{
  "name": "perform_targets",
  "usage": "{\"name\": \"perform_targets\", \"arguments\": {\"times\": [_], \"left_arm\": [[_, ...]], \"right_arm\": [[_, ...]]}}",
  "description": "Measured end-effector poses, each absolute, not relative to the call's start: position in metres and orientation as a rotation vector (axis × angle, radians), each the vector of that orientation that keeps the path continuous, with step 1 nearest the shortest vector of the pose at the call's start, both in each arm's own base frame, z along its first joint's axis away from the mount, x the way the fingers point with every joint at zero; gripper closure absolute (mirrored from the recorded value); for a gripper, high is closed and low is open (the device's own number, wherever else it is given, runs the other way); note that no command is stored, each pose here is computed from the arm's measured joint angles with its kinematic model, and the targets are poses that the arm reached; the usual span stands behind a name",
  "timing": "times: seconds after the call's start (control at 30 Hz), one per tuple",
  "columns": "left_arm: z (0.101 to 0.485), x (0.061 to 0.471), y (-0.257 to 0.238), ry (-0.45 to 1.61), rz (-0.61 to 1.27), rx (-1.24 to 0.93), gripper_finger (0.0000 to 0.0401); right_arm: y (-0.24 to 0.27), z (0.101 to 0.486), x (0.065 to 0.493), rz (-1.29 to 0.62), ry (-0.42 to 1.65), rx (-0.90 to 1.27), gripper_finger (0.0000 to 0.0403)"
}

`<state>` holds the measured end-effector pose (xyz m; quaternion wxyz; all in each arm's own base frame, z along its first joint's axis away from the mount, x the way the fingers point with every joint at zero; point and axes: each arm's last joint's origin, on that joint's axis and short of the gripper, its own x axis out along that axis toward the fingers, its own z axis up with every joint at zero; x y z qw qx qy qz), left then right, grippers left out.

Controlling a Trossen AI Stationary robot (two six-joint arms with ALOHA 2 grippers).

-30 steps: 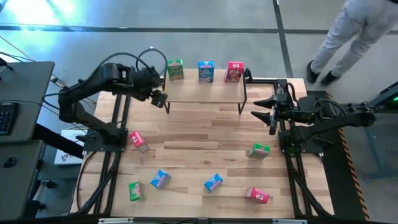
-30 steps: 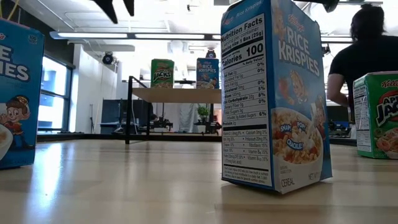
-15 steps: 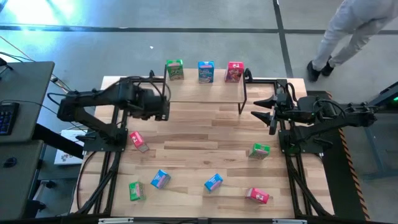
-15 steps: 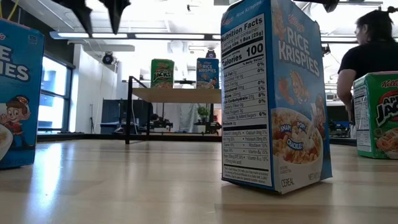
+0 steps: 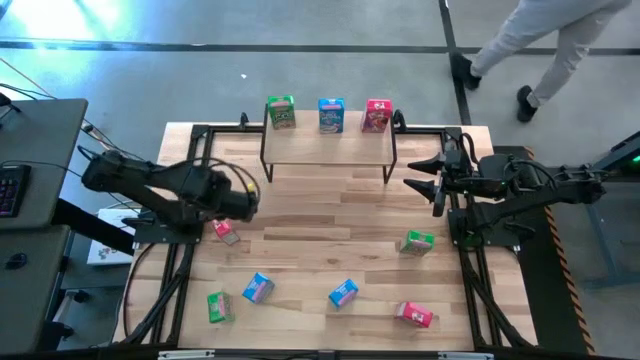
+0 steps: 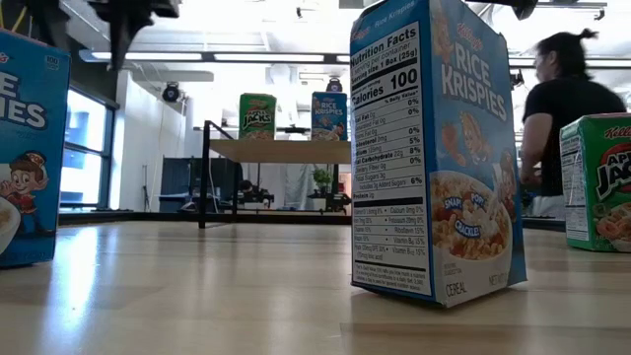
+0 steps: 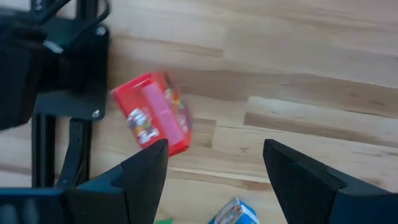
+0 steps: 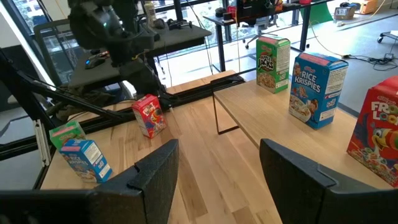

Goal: Stack cereal on shelf
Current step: Put the left red cereal box on the shelf

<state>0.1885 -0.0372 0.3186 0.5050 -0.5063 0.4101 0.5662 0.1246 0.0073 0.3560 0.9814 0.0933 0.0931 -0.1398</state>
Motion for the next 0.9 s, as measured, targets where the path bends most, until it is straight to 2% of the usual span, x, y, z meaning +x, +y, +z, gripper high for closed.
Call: {"name": "perform_targets", "arguments": {"times": [0.6,0.9], "left_arm": [[0.284,0.17,-0.063,0.881,1.659,-1.387,0.0146],[0.262,0.172,-0.064,0.804,1.661,-1.408,0.0146]], "right_arm": [[0.007,0.356,0.125,-0.275,0.188,0.189,0.0185],[0.007,0.356,0.125,-0.278,0.188,0.189,0.0185]]}}
